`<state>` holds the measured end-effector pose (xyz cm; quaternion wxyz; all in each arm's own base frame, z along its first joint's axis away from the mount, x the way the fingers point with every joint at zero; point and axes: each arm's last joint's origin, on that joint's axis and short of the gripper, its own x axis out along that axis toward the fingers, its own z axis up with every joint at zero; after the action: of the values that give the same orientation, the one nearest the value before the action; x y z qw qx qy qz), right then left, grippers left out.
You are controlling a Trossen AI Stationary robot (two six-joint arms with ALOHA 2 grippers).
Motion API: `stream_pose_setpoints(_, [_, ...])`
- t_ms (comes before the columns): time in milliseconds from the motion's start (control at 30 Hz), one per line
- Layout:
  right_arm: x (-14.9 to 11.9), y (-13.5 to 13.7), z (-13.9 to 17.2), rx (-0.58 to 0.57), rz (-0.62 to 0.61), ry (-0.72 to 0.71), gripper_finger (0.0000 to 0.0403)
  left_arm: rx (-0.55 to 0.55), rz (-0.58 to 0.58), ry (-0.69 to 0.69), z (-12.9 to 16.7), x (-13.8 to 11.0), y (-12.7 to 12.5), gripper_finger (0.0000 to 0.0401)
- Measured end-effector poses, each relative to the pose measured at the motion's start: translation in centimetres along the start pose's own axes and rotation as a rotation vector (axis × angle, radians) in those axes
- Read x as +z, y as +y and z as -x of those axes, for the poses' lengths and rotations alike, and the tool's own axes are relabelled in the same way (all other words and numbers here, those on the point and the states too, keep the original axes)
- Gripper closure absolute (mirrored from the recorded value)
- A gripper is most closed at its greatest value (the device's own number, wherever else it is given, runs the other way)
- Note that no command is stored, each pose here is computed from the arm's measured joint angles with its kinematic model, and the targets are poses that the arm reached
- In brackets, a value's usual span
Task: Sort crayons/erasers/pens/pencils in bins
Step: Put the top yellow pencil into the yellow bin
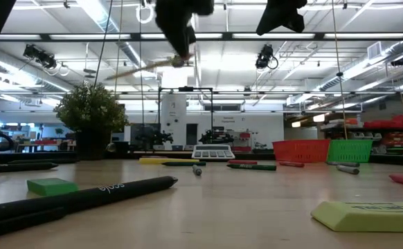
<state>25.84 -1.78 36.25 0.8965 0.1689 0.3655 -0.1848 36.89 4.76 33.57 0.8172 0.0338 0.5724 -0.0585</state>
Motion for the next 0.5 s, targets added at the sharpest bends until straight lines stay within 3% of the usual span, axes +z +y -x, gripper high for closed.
stream_pose_setpoints(167, [-0.2, -0.1, 0.0, -0.008, 0.037, 0.019, 0.0393, -0.064, 0.105, -0.099, 3.4, 0.8, -0.5, 0.037])
stream_pose_setpoints(333, [-0.7, -0.3, 0.0, -0.031, 0.07, 0.072, 0.0393, -0.123, 0.174, -0.129, 5.6, -0.4, -1.9, 0.0379])
stream_pose_setpoints(500, [-1.6, -0.8, 0.3, -0.07, 0.061, 0.162, 0.0393, -0.11, 0.231, -0.168, 7.3, -1.8, -4.3, 0.037])
